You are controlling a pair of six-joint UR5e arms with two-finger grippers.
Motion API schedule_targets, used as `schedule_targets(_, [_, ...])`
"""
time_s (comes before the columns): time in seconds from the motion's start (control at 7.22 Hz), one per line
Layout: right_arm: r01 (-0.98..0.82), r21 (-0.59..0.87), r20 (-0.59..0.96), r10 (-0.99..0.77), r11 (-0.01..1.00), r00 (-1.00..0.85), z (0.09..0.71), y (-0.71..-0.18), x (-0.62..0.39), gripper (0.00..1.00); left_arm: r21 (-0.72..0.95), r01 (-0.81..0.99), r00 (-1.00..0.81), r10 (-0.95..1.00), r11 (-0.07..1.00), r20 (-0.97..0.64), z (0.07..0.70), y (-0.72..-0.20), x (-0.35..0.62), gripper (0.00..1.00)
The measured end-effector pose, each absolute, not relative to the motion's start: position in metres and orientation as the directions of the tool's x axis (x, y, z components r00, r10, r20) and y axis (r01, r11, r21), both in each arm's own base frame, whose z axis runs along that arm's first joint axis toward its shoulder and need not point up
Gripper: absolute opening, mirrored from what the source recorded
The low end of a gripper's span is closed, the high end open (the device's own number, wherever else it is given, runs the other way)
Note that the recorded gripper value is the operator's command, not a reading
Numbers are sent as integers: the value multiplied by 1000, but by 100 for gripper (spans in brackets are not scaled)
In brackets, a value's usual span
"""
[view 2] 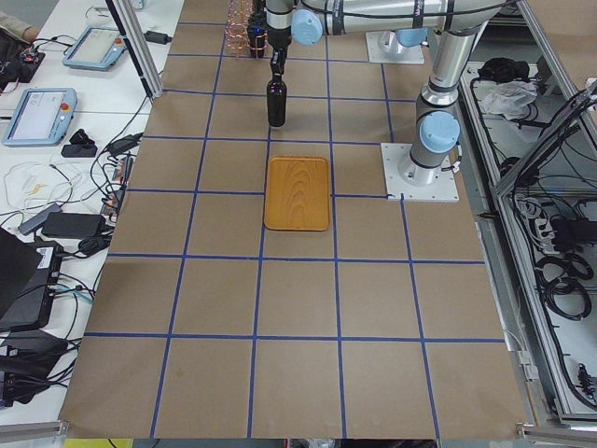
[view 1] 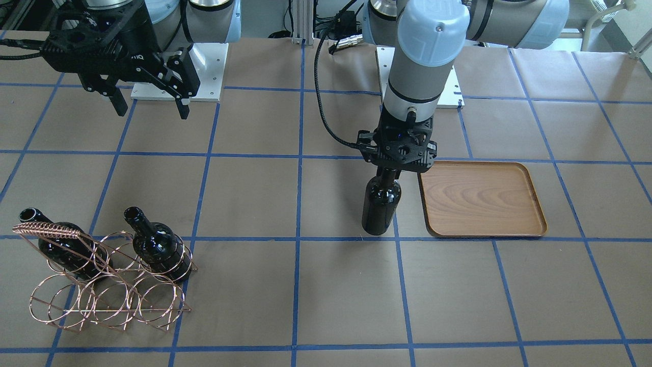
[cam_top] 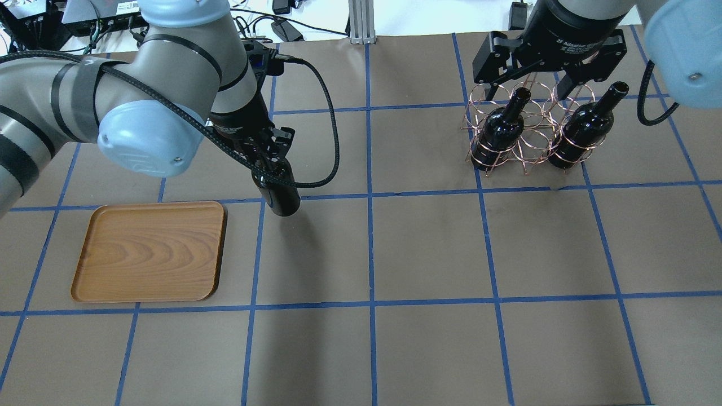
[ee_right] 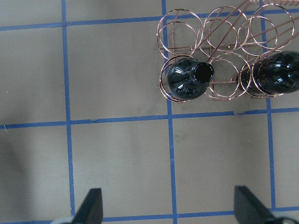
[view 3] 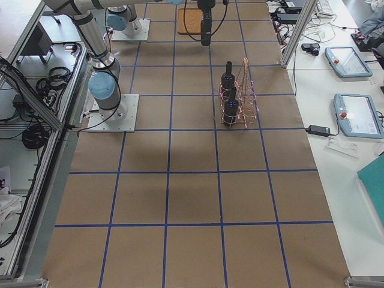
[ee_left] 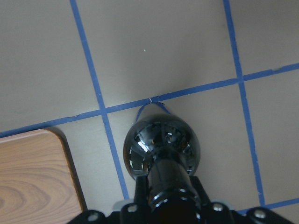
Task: Take wine from basket and place on tray
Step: 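Lift the bottle with the left gripper and move it over the tray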
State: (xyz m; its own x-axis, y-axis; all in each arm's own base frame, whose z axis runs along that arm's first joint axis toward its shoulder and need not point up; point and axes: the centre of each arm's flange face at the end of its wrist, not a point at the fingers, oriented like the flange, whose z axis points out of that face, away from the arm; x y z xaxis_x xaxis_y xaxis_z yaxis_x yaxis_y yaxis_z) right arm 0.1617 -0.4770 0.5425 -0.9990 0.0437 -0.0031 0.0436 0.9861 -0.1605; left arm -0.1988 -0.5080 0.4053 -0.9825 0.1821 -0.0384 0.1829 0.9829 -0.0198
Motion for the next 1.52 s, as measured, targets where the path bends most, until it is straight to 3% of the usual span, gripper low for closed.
schedule_targets(0.69, [44, -160, -2, 44, 986, -999, 542, -477, 162, 100, -14, 252, -967, 251, 968, -45, 426, -513, -92, 0])
schedule_targets(1.52, [23, -155, 5, 24, 988, -1000, 541, -473, 172, 100, 53, 360, -932, 361, 931, -10, 400, -478, 37, 0])
